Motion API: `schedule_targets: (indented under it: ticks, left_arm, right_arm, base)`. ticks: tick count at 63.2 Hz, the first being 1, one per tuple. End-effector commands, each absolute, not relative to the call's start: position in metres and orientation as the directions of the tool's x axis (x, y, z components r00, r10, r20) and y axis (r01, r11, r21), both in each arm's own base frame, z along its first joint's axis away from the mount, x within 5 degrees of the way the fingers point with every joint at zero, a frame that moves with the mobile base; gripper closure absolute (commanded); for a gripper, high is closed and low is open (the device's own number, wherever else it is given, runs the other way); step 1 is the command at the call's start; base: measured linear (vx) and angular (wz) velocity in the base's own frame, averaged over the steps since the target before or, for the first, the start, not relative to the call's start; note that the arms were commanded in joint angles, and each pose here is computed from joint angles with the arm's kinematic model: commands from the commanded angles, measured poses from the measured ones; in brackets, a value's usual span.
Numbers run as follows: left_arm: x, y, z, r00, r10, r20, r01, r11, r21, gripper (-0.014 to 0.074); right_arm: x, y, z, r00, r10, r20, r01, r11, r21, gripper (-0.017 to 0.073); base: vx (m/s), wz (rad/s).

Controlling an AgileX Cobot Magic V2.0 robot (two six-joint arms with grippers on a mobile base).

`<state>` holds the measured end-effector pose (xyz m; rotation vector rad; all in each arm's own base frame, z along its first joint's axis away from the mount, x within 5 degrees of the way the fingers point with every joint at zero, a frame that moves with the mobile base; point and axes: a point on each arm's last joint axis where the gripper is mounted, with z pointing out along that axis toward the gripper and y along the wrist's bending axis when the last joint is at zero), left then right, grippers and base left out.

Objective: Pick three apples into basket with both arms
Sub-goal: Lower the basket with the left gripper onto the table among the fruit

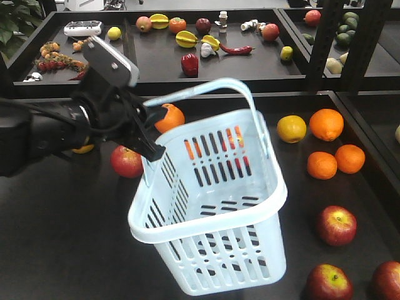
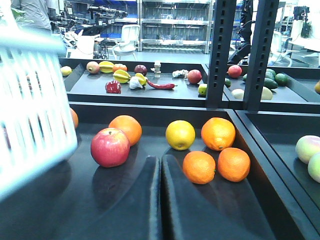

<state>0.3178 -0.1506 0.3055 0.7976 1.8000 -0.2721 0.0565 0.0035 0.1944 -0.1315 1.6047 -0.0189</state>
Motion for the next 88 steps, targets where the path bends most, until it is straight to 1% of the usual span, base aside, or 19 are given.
schedule_targets:
  ticks: [1, 6, 13, 18, 24, 30, 37, 50, 65, 70, 77, 88]
  left_arm:
    - [0.326, -0.149, 0.313, -0.16, 0.391, -0.906, 0.583, 0.779, 0.233, 0.06]
    - [0.335, -0.149, 0.299, -0.198, 0.407, -0.892, 0.563, 0.792, 0.236, 0.0599]
    - [0.343, -0.152, 0.279, -0.241, 0.425, -0.873, 0.569, 0.79, 0.227, 0.0596]
    - [0.347, -0.153, 0.27, -0.26, 0.433, -0.863, 0.574, 0.788, 0.222, 0.0594]
    - [0.351, -0.151, 0.264, -0.277, 0.44, -0.854, 0.549, 0.802, 0.235, 0.0589]
    - [0.354, -0.15, 0.26, -0.288, 0.445, -0.848, 0.528, 0.813, 0.247, 0.0587]
    - [0.355, -0.15, 0.256, -0.289, 0.46, -0.84, 0.533, 0.806, 0.258, 0.0587]
    - [0.356, -0.15, 0.256, -0.232, 0.542, -0.807, 0.557, 0.755, 0.347, 0.0582]
    - [0.355, -0.152, 0.257, -0.224, 0.543, -0.809, 0.575, 0.744, 0.34, 0.0559]
    - [0.355, -0.152, 0.257, -0.214, 0.556, -0.803, 0.579, 0.734, 0.354, 0.0525]
    - [0.355, -0.152, 0.257, -0.209, 0.562, -0.8, 0.581, 0.73, 0.36, 0.0436]
    - [0.355, -0.152, 0.257, -0.21, 0.559, -0.802, 0.578, 0.733, 0.359, 0.0197]
  right_arm:
    - [0.056, 0.004, 0.197, 0.038, -0.107, -0.994, -0.069, 0.992, -0.11, 0.0568]
    - [0.056, 0.004, 0.197, 0.038, -0.107, -0.994, -0.069, 0.992, -0.11, 0.0568]
    - [0.056, 0.004, 0.197, 0.038, -0.107, -0.994, -0.069, 0.992, -0.11, 0.0568]
    - [0.056, 0.004, 0.197, 0.038, -0.107, -0.994, -0.069, 0.992, -0.11, 0.0568]
    - [0.056, 0.004, 0.197, 0.038, -0.107, -0.994, -0.069, 0.992, -0.11, 0.0568]
    - [0.056, 0.004, 0.197, 0.038, -0.107, -0.994, -0.069, 0.992, -0.11, 0.0568]
    - [0.056, 0.004, 0.197, 0.038, -0.107, -0.994, -0.069, 0.992, -0.11, 0.0568]
    - [0.056, 0.004, 0.197, 0.038, -0.107, -0.994, -0.069, 0.992, -0.11, 0.0568]
    - [0.056, 0.004, 0.197, 0.038, -0.107, -0.994, -0.069, 0.992, -0.11, 0.0568]
    - [0.056, 0.004, 0.197, 0.038, -0.107, -0.994, -0.069, 0.992, -0.11, 0.0568]
    - [0.056, 0.004, 0.197, 0.038, -0.107, -0.994, -0.069, 0.992, -0.11, 0.0568]
    - [0.056, 0.004, 0.197, 0.038, -0.107, -0.994, -0.069, 0.992, -0.11, 0.0568]
  base:
    - [0.0, 0.0]
    - [0.0, 0.0]
    - [0.0, 0.0]
    - [0.0, 0.0]
    - [0.0, 0.0]
    - [0.0, 0.0]
    - [0.0, 0.0]
    - [0.0, 0.0]
    - [0.0, 0.0]
    - [0.0, 0.0]
    - [0.0, 0.0]
    - [0.0, 0.0]
